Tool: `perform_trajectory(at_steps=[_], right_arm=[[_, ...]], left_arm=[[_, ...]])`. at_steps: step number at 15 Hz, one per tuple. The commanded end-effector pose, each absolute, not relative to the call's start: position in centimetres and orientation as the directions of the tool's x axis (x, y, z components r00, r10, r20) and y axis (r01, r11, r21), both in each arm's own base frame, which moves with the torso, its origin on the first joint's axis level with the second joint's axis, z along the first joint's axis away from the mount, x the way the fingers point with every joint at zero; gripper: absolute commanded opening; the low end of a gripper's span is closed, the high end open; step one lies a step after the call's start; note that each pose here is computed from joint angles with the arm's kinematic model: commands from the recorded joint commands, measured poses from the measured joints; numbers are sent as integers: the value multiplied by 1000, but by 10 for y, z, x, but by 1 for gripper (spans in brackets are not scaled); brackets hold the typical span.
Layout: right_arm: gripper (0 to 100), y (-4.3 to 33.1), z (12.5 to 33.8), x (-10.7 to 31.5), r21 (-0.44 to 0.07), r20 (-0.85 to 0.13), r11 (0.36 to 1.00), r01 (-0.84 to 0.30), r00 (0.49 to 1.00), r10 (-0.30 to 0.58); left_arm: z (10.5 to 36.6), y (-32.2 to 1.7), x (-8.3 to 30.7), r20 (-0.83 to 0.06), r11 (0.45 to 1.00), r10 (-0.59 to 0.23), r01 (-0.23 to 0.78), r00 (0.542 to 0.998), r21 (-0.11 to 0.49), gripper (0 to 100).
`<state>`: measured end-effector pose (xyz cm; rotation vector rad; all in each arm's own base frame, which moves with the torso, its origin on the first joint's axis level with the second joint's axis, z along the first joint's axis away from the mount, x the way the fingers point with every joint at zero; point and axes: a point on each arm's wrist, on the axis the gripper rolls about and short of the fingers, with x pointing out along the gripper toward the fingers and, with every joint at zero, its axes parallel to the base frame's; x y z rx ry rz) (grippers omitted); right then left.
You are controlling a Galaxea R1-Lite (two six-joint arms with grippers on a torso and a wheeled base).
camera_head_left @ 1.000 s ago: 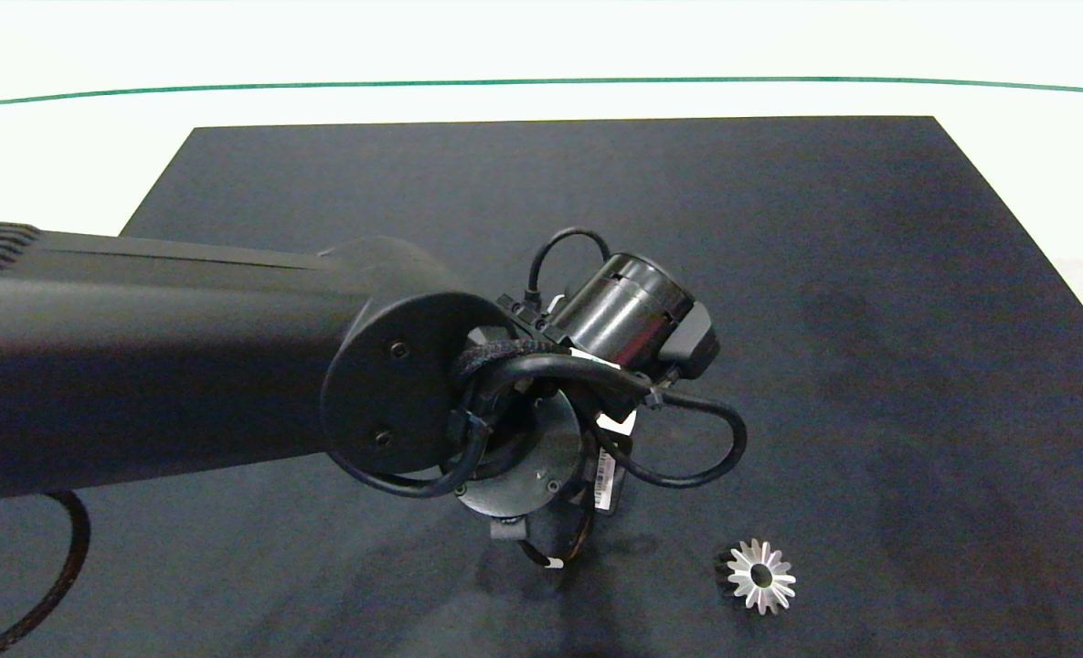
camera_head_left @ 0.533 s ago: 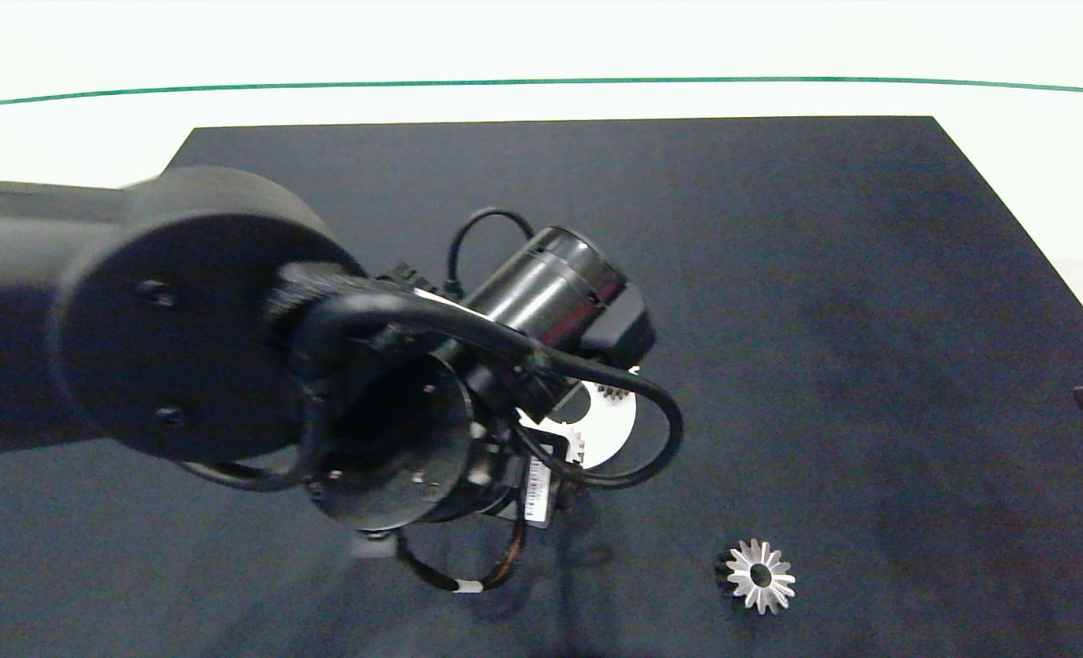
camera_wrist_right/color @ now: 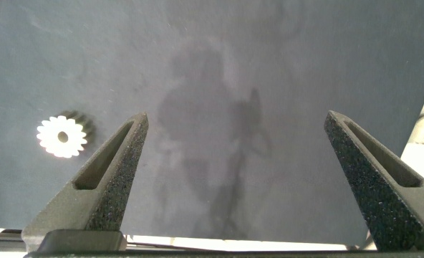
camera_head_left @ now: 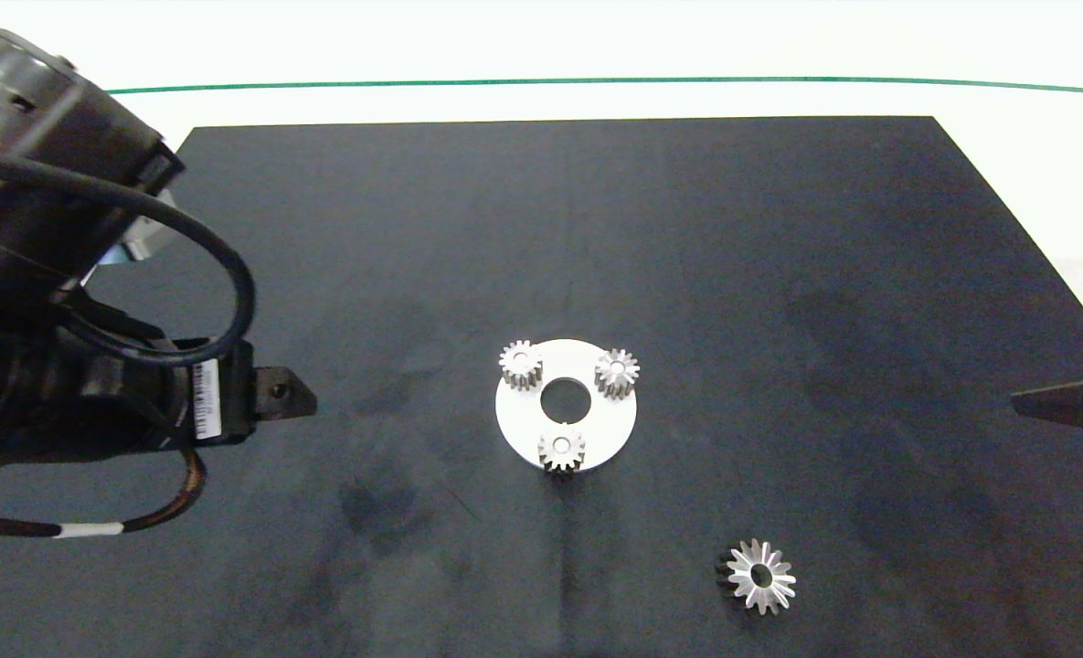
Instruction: Remove an incorrectly installed larger gear and replace it with the correct smaller gear
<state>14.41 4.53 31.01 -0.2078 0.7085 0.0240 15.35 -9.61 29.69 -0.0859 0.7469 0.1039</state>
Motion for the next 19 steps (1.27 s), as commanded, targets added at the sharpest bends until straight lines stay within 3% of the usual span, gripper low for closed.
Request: perform_trajectory(at_steps=[1, 8, 19], right_arm=[[100, 50, 302, 157, -191, -662, 977, -98, 747, -54], [100, 52, 293, 164, -208, -643, 975, -75, 762, -78], [100, 53, 288, 167, -234, -600, 971, -48, 793, -105]], left_arm=[[314, -76, 131, -623, 988, 44, -127, 781, -89, 100], [324, -65, 113, -576, 994, 14, -74, 817, -82, 100], [325, -64, 111, -567, 994, 7, -68, 824, -86, 100]])
